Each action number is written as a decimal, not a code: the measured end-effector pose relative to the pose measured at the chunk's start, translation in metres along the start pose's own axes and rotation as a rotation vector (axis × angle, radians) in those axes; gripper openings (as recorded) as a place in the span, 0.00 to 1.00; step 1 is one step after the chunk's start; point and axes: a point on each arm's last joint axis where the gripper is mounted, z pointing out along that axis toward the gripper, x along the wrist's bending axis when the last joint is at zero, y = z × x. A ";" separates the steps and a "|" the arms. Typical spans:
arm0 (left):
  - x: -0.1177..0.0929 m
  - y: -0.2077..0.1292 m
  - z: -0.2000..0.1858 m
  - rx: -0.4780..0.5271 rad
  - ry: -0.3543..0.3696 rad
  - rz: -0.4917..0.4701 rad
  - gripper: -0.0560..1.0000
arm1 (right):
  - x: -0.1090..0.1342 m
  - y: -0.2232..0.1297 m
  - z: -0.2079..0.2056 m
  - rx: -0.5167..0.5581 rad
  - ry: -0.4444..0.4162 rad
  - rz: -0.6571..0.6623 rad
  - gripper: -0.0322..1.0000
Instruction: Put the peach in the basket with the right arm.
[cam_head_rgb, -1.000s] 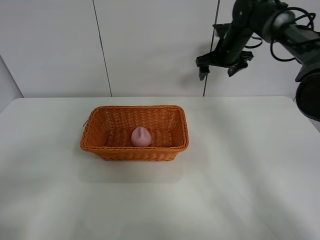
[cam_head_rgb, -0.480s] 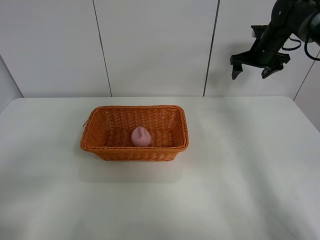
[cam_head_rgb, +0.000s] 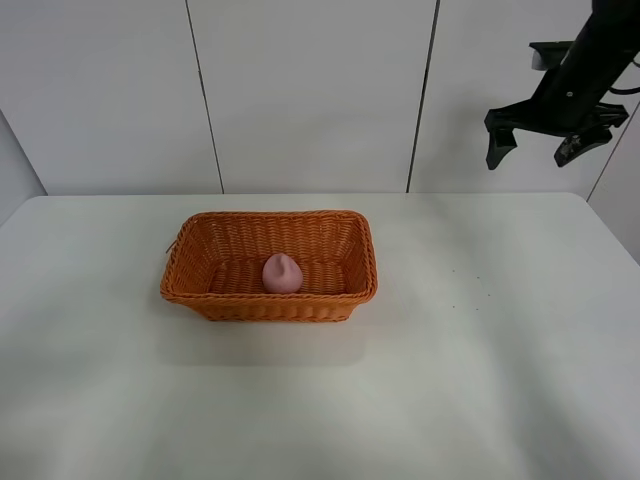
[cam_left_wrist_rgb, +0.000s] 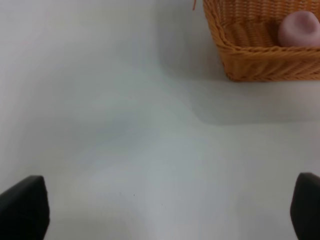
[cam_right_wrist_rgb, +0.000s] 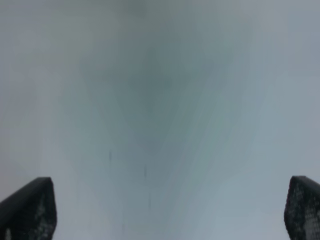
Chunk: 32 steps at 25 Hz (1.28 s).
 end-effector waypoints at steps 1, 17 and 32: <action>0.000 0.000 0.000 0.000 0.000 0.000 0.99 | 0.000 -0.013 -0.007 0.017 0.000 -0.001 0.71; 0.000 0.000 0.000 0.000 0.000 0.000 0.99 | -0.006 -0.278 -0.083 -0.020 0.000 -0.038 0.71; 0.000 0.000 0.000 0.000 0.000 0.000 0.99 | -0.008 -0.384 -0.105 -0.622 0.005 -0.039 0.71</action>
